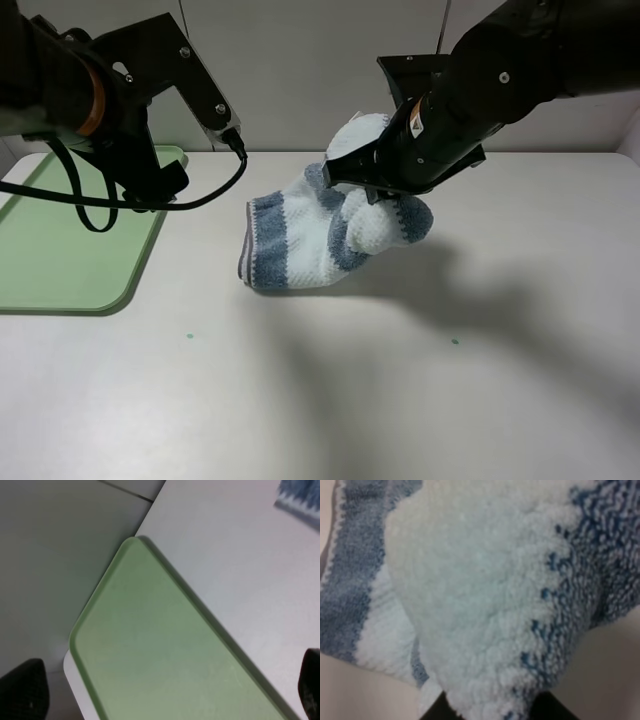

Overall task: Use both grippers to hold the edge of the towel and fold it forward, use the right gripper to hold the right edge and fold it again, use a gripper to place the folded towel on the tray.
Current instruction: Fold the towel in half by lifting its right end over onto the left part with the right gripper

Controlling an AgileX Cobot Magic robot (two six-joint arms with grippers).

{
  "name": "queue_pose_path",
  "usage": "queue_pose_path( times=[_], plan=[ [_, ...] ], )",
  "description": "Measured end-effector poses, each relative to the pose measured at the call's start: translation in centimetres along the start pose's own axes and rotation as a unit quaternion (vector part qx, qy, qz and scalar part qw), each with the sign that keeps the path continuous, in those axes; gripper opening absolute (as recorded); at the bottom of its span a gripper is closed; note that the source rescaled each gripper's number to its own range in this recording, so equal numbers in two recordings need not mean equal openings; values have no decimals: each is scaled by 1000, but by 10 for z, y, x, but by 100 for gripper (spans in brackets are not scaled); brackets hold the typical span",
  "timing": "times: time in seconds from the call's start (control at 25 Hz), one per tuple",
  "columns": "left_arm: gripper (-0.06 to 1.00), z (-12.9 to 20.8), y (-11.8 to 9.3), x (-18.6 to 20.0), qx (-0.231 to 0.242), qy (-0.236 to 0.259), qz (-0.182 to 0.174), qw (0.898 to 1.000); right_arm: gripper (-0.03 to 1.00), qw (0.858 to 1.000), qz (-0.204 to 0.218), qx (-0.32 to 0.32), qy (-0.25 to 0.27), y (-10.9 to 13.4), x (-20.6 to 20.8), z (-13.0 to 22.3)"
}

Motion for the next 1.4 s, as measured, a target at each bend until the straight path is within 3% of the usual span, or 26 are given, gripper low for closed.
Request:
queue_pose_path(
  times=[0.24,0.56,0.68,0.88,1.0,1.4],
  plan=[
    [100,0,0,0,0,0,0,1000,14,1000,-11,-10,0,4,-17,1],
    [100,0,0,0,0,0,0,1000,17,998,-45,9,-48,28,-33,-5],
    [100,0,0,0,0,0,0,1000,31,996,-55,14,-69,34,-38,-8],
    [100,0,0,0,0,0,0,1000,76,994,-66,12,-91,38,-49,-10],
    [100,0,0,0,0,0,0,1000,94,992,-72,13,-104,41,-51,-12],
    [100,0,0,0,0,0,0,1000,100,978,-118,38,-166,75,-42,-19]
  ],
)
Point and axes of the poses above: a point on each arm's last joint axis where the gripper is mounted, x pointing back along that axis away from the gripper, y along the wrist's bending axis when the last joint is at zero, z = x × y, the point moved 2 cm from there along -x, pointing out along that axis toward the gripper, and after that the axes turned 11 degrees about x, right-handed, at the moved point
